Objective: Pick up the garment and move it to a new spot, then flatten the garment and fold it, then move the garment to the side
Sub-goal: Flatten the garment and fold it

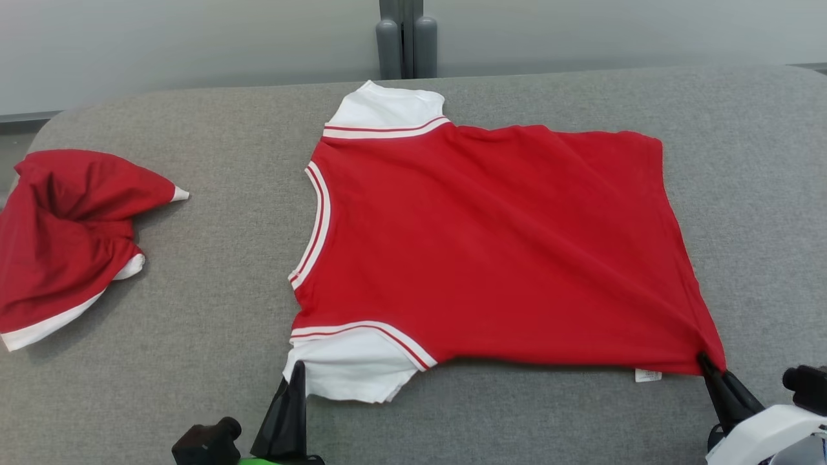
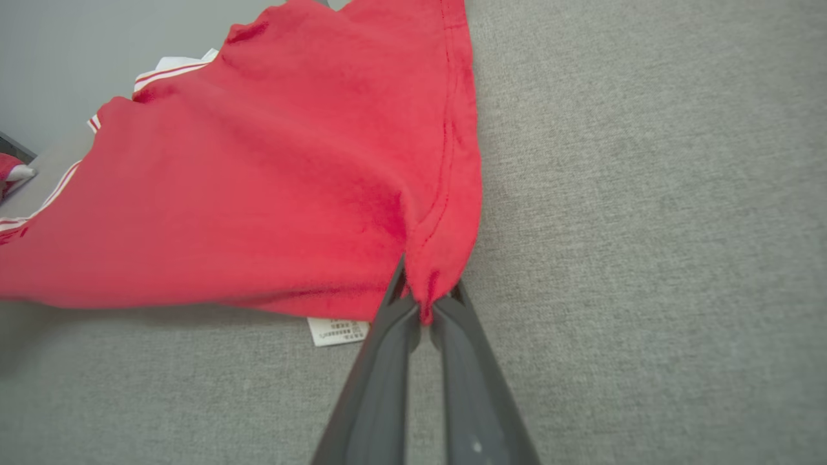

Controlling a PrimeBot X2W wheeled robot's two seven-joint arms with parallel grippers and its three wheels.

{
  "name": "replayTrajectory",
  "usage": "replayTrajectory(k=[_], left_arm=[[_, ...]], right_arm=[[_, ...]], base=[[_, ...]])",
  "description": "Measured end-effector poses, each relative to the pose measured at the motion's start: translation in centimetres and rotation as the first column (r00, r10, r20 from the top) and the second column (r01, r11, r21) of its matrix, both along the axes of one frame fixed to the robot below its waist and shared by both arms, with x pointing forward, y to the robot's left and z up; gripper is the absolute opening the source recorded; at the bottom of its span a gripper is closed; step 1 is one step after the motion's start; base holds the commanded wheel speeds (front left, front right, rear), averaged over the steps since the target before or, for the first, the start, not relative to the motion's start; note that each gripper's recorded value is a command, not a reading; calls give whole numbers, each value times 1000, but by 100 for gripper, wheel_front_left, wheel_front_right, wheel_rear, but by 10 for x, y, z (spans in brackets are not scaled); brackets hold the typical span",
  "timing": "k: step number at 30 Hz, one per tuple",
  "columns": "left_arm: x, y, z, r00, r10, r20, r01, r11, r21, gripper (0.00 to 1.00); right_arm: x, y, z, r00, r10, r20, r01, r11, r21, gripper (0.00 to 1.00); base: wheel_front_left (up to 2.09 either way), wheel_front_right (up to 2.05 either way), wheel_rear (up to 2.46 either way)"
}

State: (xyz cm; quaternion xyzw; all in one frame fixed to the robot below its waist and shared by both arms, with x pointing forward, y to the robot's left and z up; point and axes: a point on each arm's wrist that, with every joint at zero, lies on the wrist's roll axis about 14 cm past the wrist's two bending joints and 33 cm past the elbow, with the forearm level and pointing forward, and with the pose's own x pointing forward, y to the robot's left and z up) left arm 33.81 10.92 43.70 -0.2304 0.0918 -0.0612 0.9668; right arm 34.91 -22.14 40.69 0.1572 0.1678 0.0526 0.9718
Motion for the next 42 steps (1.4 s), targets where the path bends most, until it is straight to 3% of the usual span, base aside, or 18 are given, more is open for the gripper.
replayTrajectory(k=[12, 26, 40, 42], left_arm=[[-8, -14, -2, 999, -51, -3, 51, 999, -2, 0], [59, -31, 32, 971, -208, 118, 196, 975, 106, 0], [129, -43, 9, 961, -273, 42, 262, 947, 184, 0], [133, -46, 4, 958, -284, 27, 274, 942, 196, 0]], right_arm=[[-15, 8, -3, 998, 2, -56, -2, 1000, 6, 0], [20, 17, 24, 997, 63, -52, -63, 998, 3, 0], [73, 5, 23, 998, 19, -56, -19, 1000, -4, 0], [77, 3, 23, 999, 9, -46, -10, 1000, -11, 90]], base=[[0, 0, 0], [0, 0, 0], [0, 0, 0], [0, 0, 0]])
